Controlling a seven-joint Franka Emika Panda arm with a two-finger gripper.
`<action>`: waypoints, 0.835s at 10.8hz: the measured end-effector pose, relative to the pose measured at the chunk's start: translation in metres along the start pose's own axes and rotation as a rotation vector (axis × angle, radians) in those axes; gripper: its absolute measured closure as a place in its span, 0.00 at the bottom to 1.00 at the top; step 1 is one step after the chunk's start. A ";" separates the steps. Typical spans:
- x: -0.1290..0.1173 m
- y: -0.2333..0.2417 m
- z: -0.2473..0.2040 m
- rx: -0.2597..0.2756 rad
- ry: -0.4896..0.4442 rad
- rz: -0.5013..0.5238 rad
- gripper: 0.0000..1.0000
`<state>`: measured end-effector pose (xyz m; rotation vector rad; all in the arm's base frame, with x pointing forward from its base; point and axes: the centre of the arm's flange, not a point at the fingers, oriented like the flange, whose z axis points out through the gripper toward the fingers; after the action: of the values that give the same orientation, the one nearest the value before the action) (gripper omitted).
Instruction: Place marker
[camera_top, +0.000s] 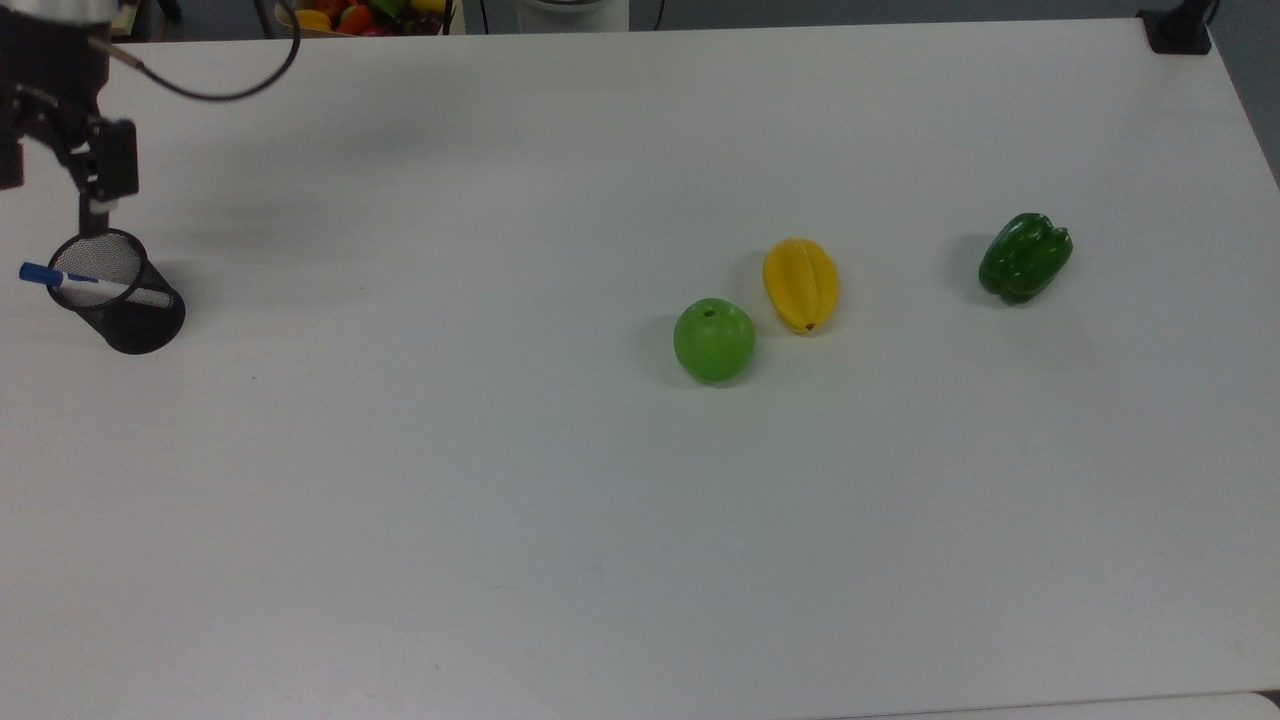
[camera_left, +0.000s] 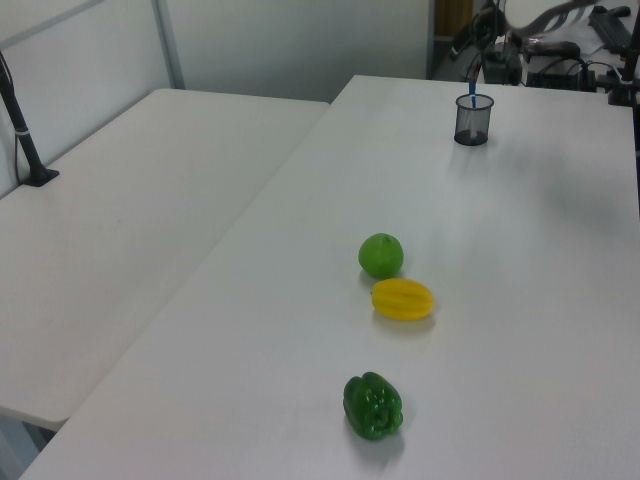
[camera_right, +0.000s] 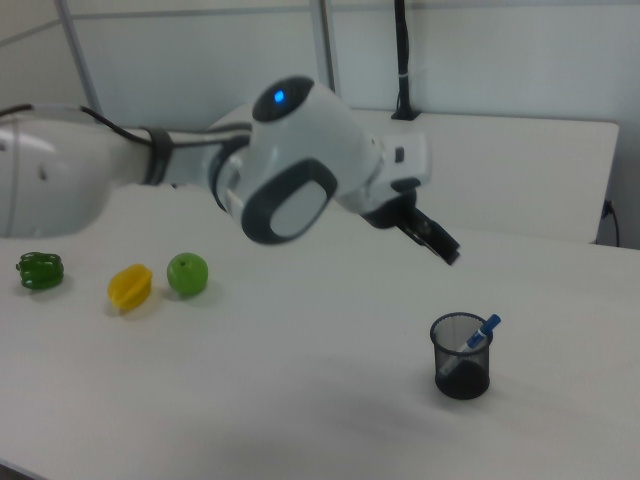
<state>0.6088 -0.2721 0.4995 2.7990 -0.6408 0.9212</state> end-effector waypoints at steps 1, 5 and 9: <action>0.002 -0.008 -0.023 0.034 -0.070 -0.002 0.00; 0.001 -0.040 -0.112 0.142 -0.351 -0.035 0.00; -0.007 -0.113 -0.178 0.192 -0.454 -0.006 0.00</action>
<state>0.5564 -0.1236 0.6404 3.2104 -0.6208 0.3538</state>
